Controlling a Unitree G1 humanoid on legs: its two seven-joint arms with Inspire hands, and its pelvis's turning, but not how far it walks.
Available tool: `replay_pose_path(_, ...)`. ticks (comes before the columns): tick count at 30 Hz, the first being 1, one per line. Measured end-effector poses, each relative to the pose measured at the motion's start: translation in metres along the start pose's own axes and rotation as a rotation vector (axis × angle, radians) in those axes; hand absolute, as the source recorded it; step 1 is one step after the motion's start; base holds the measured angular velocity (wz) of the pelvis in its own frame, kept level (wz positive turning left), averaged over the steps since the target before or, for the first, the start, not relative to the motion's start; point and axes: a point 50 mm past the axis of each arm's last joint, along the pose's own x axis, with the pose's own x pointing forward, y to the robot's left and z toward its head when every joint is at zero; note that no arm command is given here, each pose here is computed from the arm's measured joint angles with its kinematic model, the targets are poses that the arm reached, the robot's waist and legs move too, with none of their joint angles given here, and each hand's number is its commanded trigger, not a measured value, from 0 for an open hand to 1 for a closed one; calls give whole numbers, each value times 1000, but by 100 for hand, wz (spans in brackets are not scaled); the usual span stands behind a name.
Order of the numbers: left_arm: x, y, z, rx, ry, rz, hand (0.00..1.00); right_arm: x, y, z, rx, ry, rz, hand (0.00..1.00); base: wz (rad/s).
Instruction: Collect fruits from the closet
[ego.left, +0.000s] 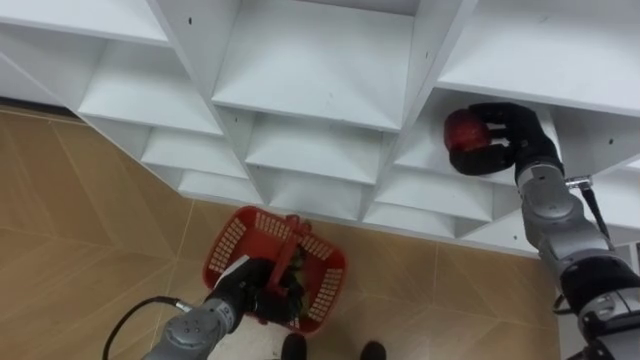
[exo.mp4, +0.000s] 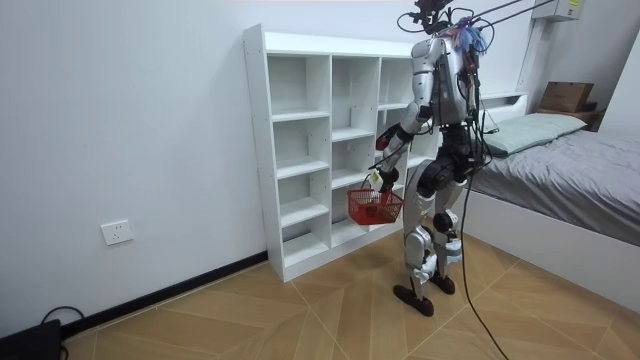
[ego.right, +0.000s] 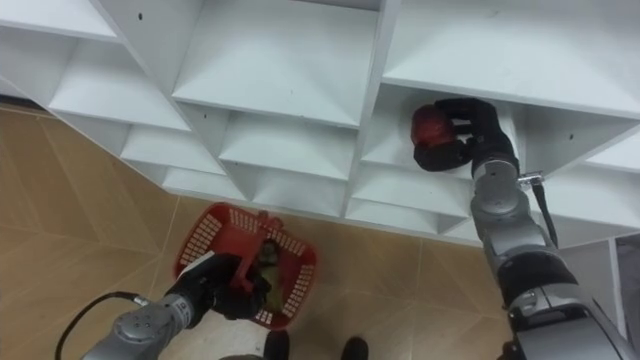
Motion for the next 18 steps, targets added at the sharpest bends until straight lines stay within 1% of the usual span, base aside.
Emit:
replay_pose_path(15,0,0,-3,-5,10,7,100,-1,6,-1,7,3,52,100,0)
replay_pose_path(18,-1,0,-5,-9,16,6,100,-5,11,-9,8,22,73,100,4)
